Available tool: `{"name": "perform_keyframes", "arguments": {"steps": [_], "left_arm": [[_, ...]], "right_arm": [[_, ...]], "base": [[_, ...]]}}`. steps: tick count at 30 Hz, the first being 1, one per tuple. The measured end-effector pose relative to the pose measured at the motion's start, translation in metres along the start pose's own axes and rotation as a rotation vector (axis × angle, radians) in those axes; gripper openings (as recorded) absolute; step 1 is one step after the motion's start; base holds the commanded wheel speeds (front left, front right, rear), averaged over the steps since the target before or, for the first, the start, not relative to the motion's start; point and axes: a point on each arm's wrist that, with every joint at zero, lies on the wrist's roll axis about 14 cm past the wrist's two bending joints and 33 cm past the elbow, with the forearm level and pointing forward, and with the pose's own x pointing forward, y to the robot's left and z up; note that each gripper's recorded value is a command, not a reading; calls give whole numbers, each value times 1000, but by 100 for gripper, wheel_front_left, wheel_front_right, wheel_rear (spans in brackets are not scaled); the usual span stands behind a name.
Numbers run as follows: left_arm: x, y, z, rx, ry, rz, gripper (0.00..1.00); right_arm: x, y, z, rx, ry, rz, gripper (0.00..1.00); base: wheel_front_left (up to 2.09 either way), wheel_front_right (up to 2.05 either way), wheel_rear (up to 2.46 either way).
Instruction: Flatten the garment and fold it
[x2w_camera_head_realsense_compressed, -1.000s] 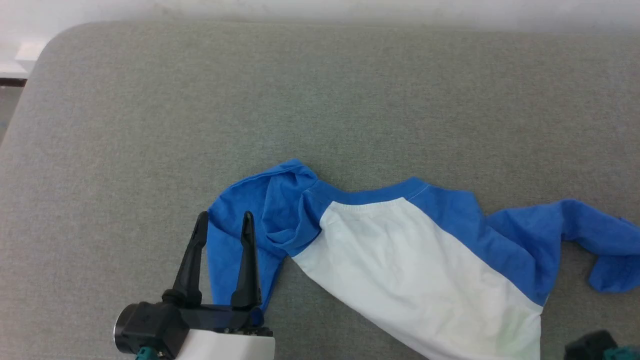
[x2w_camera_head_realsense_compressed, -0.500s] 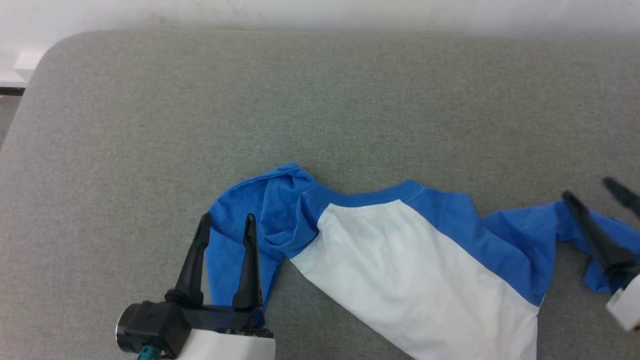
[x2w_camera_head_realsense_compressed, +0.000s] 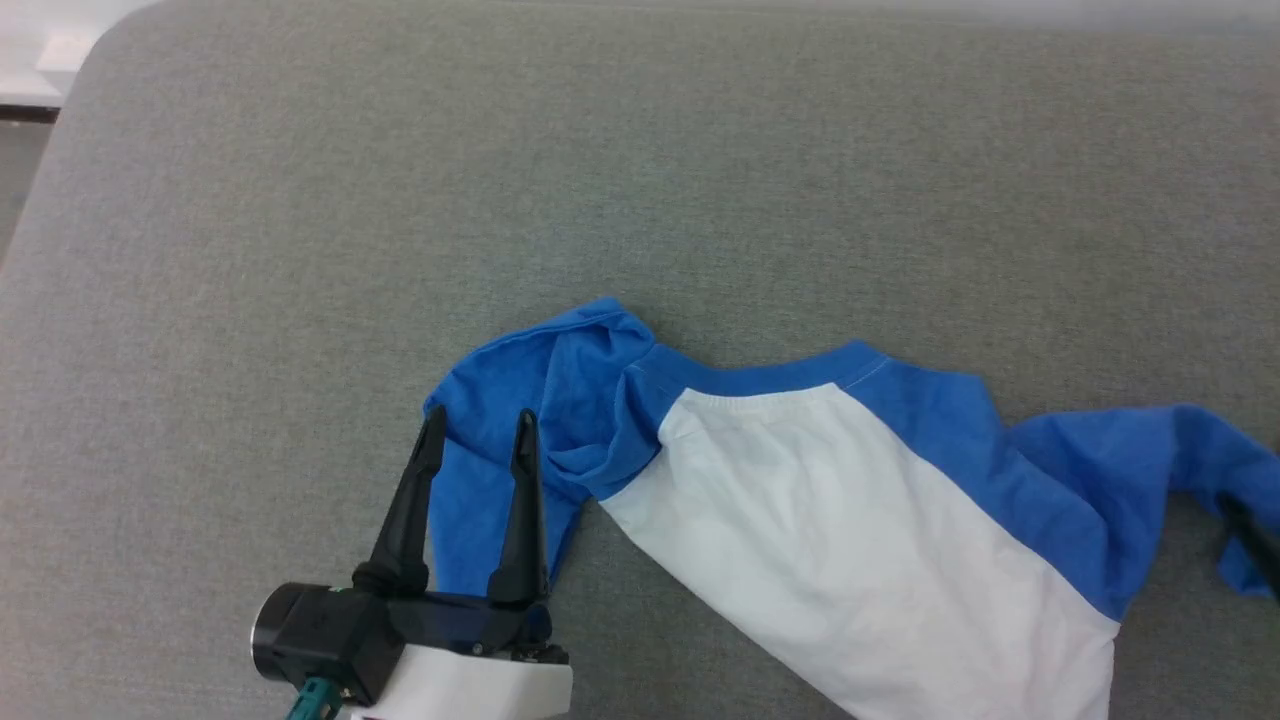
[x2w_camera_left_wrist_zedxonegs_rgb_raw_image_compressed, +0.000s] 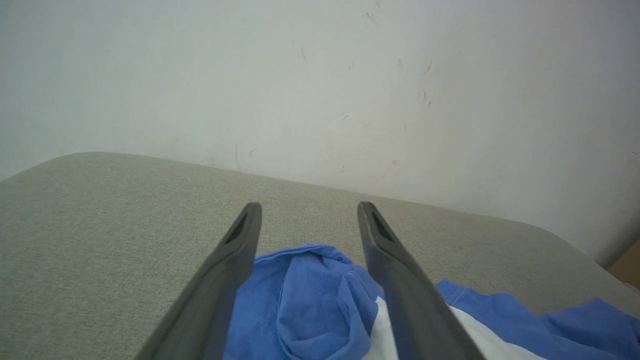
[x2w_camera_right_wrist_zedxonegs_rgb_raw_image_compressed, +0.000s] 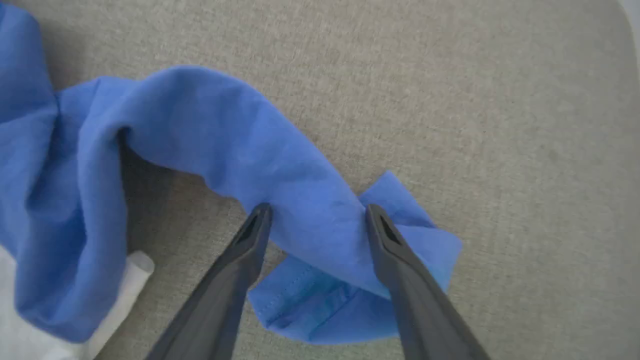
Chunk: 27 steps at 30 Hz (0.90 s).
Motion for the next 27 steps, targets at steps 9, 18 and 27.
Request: {"name": "perform_keyframes", "arguments": {"steps": [9, 18, 27], "left_arm": [[1, 4, 4, 12, -12, 21, 100], [14, -3, -4, 4, -3, 7, 100], [35, -14, -24, 16, 22, -18, 100]], "right_arm": [[10, 5, -4, 49, -18, 35, 0], [-15, -55, 136, -162, -398, -119, 0], [-30, -174, 161, -247, -398, -464, 0]], "base": [[0, 0, 0], [0, 0, 0], [0, 0, 0]]}}
